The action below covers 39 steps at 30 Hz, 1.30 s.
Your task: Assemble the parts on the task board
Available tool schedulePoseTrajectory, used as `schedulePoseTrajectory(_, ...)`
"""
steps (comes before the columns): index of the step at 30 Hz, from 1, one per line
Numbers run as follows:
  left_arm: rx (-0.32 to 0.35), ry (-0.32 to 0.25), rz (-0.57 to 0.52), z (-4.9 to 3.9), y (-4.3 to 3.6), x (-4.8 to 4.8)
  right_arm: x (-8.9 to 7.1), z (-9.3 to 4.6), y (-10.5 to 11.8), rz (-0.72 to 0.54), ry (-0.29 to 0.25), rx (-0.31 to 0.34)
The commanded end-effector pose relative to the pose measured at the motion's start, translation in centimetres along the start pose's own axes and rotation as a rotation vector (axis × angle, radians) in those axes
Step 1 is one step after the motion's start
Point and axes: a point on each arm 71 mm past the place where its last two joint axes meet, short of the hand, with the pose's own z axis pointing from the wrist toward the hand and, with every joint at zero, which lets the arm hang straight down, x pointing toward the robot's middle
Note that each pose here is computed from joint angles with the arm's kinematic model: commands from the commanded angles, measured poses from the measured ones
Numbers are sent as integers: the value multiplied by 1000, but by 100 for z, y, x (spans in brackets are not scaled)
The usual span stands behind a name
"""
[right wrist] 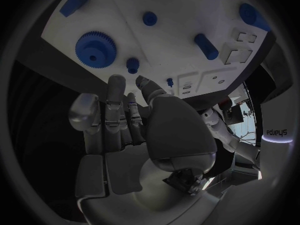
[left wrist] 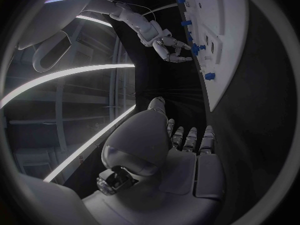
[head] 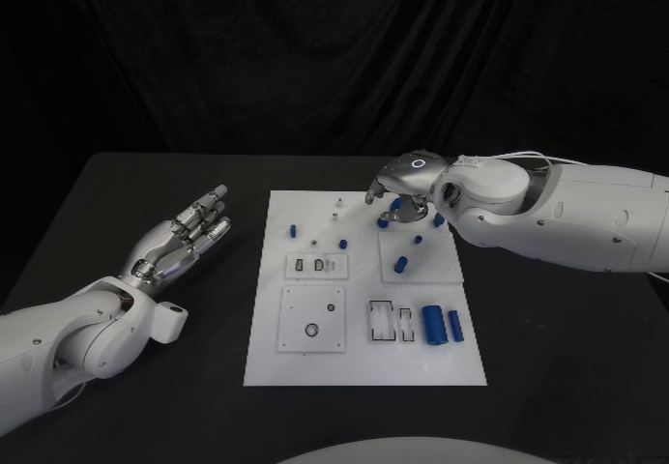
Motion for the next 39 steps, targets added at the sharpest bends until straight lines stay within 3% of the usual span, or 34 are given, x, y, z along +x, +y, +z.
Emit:
schedulePoseTrajectory(1,181,16,-7,7,-140,21,33,-4,6,-15,3,-6)
schedulePoseTrajectory(13,176,18,-9,2,-129,-3,26,-89,32,8,-58,-26)
schedulePoseTrajectory(30,169,26,-15,13,-115,-7,185,-108,-28,34,29,-12)
schedulePoseTrajectory(39,162,26,-15,12,-107,-17,256,-94,-32,44,39,-13)
